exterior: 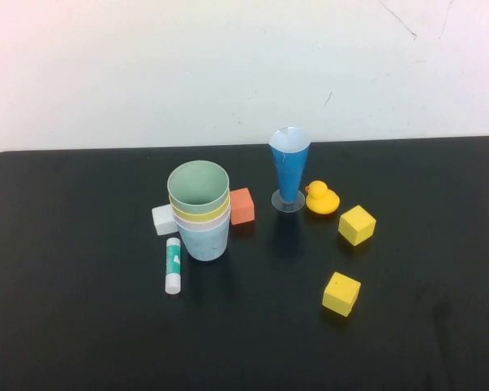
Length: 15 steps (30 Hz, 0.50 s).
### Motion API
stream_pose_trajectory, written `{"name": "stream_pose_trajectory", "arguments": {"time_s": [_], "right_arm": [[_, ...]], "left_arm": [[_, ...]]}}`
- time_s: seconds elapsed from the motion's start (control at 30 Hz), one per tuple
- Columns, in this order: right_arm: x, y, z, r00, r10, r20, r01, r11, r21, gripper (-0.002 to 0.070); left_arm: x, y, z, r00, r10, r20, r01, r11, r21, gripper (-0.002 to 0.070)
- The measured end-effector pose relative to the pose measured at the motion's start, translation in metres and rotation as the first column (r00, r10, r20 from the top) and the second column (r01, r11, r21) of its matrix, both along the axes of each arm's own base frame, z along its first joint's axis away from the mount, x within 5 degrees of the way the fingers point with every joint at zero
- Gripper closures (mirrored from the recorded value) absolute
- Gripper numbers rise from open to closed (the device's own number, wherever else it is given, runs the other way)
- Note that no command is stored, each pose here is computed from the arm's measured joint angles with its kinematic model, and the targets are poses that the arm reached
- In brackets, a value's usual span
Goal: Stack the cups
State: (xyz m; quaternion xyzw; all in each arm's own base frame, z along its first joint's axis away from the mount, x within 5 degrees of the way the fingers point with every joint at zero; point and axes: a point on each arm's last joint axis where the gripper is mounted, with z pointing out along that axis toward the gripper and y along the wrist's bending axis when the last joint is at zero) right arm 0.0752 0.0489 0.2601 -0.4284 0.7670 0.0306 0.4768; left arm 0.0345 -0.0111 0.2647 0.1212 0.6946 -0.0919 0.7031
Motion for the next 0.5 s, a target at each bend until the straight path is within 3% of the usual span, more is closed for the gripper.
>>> {"name": "stream_pose_trajectory", "arguments": {"time_s": [0.5], "right_arm": [[-0.011, -0.008, -0.016, 0.997, -0.014, -0.079, 0.011, 0.999, -0.041, 0.0665]], "left_arm": [[-0.002, -0.001, -0.018, 0.981, -0.006, -0.195, 0.015, 0.999, 0.042, 0.0675]]}}
